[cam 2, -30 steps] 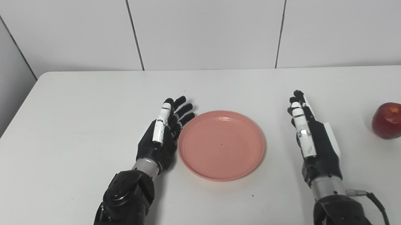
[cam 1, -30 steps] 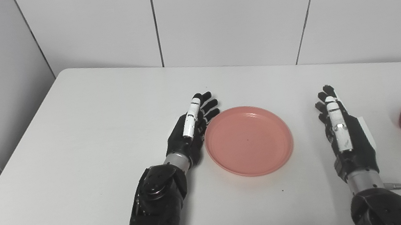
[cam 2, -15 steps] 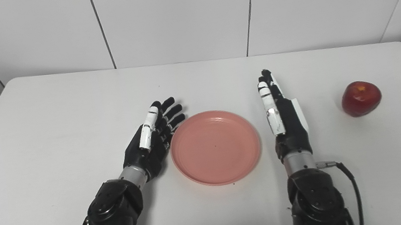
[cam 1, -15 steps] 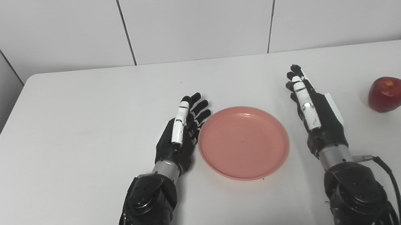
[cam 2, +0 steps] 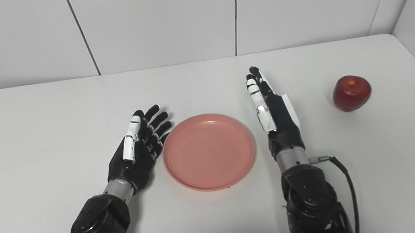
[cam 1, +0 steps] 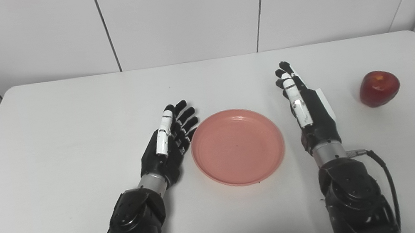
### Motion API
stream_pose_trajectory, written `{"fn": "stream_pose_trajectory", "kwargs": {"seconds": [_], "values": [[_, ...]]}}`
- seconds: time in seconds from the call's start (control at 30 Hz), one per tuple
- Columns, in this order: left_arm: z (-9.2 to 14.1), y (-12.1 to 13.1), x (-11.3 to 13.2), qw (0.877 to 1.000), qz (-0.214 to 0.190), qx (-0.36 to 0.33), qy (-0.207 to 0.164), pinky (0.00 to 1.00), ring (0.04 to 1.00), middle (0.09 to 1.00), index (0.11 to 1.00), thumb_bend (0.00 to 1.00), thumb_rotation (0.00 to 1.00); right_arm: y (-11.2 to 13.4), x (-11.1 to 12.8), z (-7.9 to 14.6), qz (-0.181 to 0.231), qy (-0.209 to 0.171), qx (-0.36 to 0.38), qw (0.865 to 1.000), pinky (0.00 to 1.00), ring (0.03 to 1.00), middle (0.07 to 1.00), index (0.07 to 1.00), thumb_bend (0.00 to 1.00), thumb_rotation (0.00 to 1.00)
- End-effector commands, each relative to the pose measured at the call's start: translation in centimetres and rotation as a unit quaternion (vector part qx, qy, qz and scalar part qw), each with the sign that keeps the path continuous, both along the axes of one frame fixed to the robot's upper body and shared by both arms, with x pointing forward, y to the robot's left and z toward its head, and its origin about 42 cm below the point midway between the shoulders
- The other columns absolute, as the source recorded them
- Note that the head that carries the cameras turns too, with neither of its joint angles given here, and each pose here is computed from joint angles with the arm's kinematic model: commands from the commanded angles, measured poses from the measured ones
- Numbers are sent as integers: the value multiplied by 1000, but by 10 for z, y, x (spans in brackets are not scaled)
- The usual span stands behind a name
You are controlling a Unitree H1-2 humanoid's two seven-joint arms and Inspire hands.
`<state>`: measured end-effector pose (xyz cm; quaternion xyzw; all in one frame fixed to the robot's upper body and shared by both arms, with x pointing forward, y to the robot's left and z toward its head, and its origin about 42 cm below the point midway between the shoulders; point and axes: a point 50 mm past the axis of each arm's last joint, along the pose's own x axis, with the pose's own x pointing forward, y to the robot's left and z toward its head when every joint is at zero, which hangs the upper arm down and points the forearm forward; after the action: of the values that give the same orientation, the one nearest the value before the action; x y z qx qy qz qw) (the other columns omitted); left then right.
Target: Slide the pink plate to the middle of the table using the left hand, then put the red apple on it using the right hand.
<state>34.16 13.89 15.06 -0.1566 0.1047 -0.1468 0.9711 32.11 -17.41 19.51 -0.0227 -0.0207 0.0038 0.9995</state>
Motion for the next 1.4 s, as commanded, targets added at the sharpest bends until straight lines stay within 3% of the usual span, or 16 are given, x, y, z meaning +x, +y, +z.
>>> {"fn": "stream_pose_trajectory", "kwargs": {"seconds": [0.0,0.57,0.8,1.13,1.3,1.37], "values": [[15,0,5,1000,-1,-9,-24,919,917,918,904,385,1000,6,7,17,1,-32,7,999,988,941,944,954,305,1000],[7,9,10,1000,1,-4,-19,918,915,919,902,377,1000,2,4,40,-25,-80,-18,996,934,920,927,936,352,1000],[-1,18,11,1000,1,-6,-22,926,921,928,912,381,1000,-3,2,58,-55,-109,-38,992,903,896,910,921,349,1000],[-11,26,15,1000,3,-12,-22,926,922,926,912,384,1000,-31,-1,87,-110,-153,-96,977,918,911,909,923,377,1000],[-15,31,17,1000,1,-16,-19,936,925,925,910,396,1000,-47,-5,103,-143,-175,-134,965,861,902,919,927,360,1000],[-16,32,18,1000,2,-17,-17,939,925,925,908,396,1000,-53,-6,107,-148,-181,-149,961,868,911,929,938,382,949]]}}
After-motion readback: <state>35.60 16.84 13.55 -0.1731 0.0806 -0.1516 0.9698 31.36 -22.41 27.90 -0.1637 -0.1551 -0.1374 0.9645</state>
